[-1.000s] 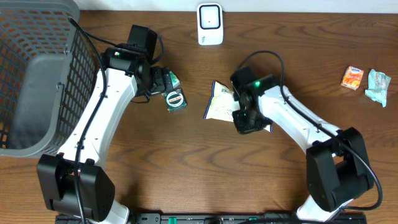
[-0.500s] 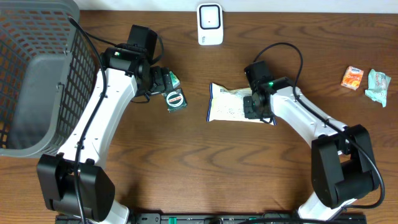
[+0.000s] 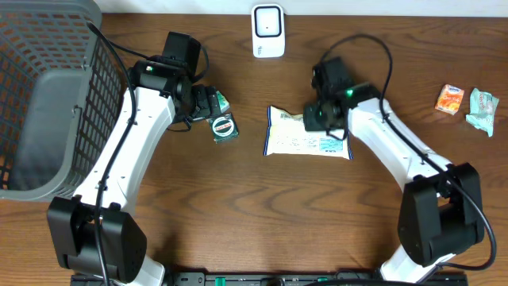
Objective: Scan the item barcode
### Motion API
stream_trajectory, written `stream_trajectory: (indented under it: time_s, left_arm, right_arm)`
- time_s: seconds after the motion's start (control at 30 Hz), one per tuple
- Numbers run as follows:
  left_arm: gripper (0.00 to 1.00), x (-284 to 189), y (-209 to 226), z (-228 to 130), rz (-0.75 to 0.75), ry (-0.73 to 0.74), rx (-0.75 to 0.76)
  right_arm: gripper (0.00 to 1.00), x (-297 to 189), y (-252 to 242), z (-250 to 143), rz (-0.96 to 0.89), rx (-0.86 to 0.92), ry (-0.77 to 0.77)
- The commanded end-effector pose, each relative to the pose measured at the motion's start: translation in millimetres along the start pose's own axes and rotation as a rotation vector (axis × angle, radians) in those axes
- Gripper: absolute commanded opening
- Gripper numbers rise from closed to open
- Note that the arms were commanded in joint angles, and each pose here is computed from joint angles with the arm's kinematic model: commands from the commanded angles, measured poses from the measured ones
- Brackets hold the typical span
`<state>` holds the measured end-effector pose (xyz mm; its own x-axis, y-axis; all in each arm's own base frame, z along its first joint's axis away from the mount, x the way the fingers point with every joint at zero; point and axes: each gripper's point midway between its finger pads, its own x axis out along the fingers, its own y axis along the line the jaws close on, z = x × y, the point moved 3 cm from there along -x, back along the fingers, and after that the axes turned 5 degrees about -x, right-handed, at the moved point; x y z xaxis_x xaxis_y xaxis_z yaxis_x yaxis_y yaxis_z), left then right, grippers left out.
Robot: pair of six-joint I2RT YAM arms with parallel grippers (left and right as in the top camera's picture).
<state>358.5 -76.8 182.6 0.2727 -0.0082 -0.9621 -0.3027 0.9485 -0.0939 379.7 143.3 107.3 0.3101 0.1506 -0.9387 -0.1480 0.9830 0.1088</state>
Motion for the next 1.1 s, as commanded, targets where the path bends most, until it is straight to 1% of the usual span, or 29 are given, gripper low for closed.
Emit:
stream_trajectory:
  time_s: [0.0,0.17,0.47,0.57,0.67,0.8,0.83,0.97,1.03,1.07]
  left_arm:
    - [0.97,-2.2,1.5,2.8,0.007,-0.011,0.002]
    - [0.98,-2.2,1.5,2.8,0.007,-0.011,0.002]
    - [0.98,-2.2,1.5,2.8,0.007,-0.011,0.002]
    - [0.98,-2.2,1.5,2.8,0.007,-0.011,0.002]
    - [0.98,-2.2,1.5,2.8,0.007,-0.011,0.002]
    - [0.98,-2.2,1.5,2.8,0.007,-0.011,0.002]
    - [0.98,-2.2,1.5,2.8,0.007,-0.011,0.002]
    - [0.98,-2.2,1.5,2.8,0.007,-0.011,0.002]
    - [0.98,-2.2,1.5,2.8,0.007,-0.011,0.002]
    - [0.98,-2.2,1.5,2.8,0.007,-0.011,0.002]
  right_arm:
    - [0.07,-10.9,26.5,19.3,0.149,-0.005,-0.06]
    - [0.03,1.7,34.8,19.9,0.134,-0.03,-0.067]
    - [0.04,68.6,45.8,-22.8,0.105,-0.068,0.118]
    - [0.04,80.7,47.6,-27.5,0.102,-0.074,0.137]
    - [0.05,68.9,48.5,-15.4,0.108,-0.07,0.108]
    - [0.08,27.8,44.8,7.5,0.112,-0.05,0.064]
    - [0.11,18.7,43.5,10.0,0.112,-0.046,0.059]
    - [0.16,-8.9,36.8,8.9,0.099,-0.07,0.06]
    - [0.16,-10.8,24.9,3.1,0.023,-0.081,0.081]
    - [0.16,-10.6,12.5,-2.6,-0.058,-0.084,0.103]
